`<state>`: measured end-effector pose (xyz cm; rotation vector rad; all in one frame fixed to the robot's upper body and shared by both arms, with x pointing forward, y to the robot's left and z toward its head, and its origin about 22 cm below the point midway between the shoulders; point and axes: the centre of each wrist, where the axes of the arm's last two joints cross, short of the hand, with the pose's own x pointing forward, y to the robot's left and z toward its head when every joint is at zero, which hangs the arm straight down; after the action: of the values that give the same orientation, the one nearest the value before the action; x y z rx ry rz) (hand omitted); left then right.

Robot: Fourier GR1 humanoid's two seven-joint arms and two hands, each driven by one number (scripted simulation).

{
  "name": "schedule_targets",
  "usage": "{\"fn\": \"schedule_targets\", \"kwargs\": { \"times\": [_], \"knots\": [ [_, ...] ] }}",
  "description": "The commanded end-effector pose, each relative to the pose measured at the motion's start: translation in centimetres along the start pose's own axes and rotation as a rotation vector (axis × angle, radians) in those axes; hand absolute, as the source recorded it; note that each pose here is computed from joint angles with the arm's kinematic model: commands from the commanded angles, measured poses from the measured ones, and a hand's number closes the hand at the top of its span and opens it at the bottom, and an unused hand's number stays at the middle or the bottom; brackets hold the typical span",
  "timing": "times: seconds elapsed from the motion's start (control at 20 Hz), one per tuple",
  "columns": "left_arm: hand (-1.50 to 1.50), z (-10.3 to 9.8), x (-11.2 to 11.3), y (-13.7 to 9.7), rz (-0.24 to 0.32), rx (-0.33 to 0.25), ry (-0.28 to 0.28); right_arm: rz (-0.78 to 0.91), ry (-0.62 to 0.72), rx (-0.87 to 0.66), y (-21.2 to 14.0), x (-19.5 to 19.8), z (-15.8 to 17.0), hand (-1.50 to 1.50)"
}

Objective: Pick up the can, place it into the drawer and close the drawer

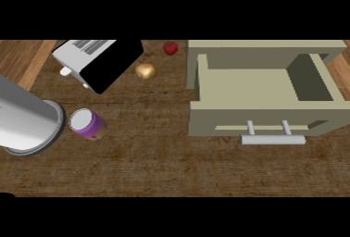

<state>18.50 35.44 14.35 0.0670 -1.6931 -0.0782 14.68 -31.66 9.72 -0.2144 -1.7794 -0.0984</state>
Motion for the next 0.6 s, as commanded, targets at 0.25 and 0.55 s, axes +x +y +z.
{"fn": "schedule_targets", "kwargs": {
  "times": [0.25, 0.55],
  "knots": [
    [-1.50, -1.5, 0.9, 0.8, 0.179, 0.039, 0.045, -0.010, 0.011, 0.012, -1.8, -0.8, 1.7, -1.50],
    [-1.50, -3.2, -1.1, 1.7, 0.245, 0.049, 0.084, -0.006, -0.003, 0.014, -4.1, -0.6, 3.4, -1.50]
  ]
}}
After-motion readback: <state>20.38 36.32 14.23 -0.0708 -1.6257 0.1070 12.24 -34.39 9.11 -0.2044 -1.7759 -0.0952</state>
